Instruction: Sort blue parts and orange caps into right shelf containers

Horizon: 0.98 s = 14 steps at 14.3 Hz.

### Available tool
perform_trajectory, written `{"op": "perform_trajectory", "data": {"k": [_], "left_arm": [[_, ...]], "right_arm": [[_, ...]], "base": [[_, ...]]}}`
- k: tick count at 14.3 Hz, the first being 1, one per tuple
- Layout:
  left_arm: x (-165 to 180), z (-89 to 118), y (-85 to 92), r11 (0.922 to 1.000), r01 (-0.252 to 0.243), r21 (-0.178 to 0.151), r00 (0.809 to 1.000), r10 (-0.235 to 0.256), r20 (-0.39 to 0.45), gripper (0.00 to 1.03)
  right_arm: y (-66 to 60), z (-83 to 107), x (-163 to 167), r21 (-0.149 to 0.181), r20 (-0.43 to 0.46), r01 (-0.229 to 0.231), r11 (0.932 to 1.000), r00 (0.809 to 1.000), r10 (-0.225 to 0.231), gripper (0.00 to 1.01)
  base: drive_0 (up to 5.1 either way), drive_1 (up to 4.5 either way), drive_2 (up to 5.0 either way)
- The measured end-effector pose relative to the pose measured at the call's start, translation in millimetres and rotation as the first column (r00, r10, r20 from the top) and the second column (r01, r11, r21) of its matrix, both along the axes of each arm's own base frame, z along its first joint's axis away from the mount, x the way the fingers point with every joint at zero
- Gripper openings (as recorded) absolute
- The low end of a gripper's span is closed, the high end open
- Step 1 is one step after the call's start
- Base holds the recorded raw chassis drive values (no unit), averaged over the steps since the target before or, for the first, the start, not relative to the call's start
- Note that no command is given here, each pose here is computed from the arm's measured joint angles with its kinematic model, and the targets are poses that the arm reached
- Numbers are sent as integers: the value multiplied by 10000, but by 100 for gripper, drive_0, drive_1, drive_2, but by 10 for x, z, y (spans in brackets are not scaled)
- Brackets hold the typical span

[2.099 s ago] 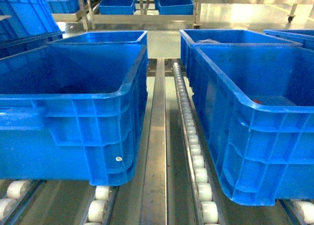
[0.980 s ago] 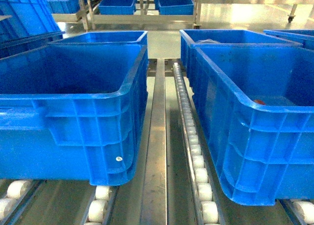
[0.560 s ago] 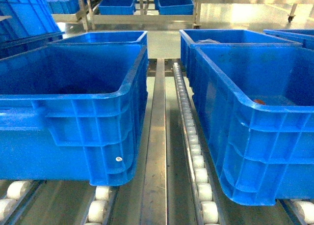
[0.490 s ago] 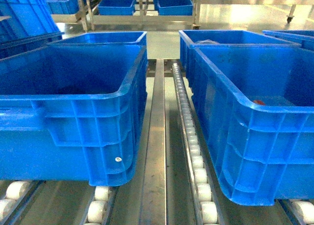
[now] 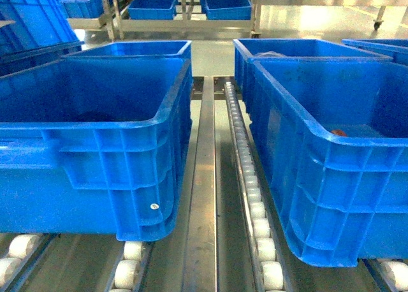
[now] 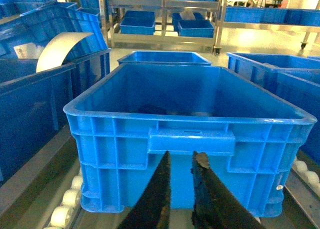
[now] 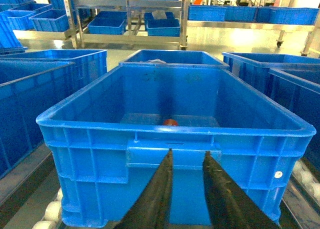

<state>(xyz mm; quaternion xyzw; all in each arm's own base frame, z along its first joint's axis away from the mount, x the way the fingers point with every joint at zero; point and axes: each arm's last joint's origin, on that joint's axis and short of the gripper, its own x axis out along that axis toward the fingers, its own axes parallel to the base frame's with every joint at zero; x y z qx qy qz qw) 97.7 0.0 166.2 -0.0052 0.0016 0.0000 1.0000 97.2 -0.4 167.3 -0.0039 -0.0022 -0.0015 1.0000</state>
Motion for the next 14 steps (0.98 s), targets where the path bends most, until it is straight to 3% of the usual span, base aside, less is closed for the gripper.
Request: {"op": "perform_trajectory", "data": {"k": [6,7,14], "left_arm": [[0,0,0,10000,0,0,10000,0,-4,91],[0,0,0,10000,0,8,10000,0,-4,100],[0,0,0,10000,0,4,10000,0,0,98]], "right_arm": [[0,-1,0,0,-11,0,10000,10000,0,93],[0,-1,0,0,-11,0,10000,10000,0,99],[0,-1,0,0,-11,0,10000,10000,0,98]], "base": [[0,0,0],[0,0,0],[0,0,0]]}}
